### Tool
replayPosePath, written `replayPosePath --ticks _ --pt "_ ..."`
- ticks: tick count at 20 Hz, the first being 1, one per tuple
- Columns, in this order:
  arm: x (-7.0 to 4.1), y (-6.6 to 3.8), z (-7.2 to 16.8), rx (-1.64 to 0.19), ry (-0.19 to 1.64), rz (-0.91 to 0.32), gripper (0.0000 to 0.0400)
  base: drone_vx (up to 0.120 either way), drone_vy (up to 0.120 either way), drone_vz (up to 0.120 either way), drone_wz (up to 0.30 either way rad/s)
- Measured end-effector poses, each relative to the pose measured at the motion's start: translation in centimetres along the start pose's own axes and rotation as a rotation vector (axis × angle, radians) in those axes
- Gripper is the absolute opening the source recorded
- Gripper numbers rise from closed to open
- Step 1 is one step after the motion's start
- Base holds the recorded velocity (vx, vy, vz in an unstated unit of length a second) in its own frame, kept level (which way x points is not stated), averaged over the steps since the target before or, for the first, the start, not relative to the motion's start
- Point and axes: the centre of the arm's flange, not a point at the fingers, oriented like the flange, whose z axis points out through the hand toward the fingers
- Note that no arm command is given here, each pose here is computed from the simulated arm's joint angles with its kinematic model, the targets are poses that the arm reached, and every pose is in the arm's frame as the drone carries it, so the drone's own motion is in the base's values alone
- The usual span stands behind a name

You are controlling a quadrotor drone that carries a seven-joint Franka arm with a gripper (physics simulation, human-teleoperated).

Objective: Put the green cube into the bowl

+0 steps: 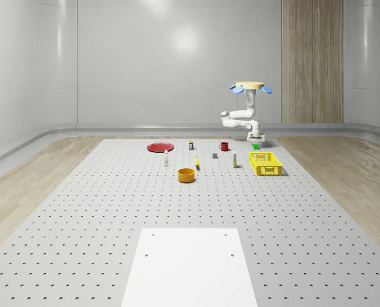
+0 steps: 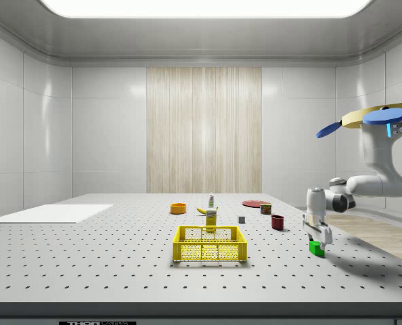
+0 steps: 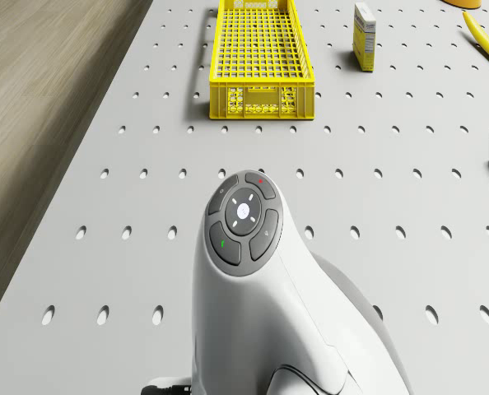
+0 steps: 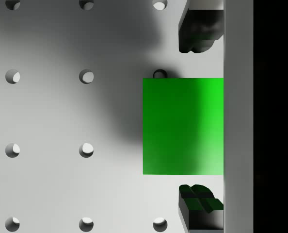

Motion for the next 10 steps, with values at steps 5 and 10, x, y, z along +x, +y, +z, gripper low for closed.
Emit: replayPosePath --ticks 5,10 --pt "0.6 -0.1 0.8 0.0 0.0 0.0 0.04 0.0 0.0 0.0 0.0" --pt "0.6 0.2 1.3 0.0 0.0 0.0 0.04 0.0 0.0 0.0 0.0"
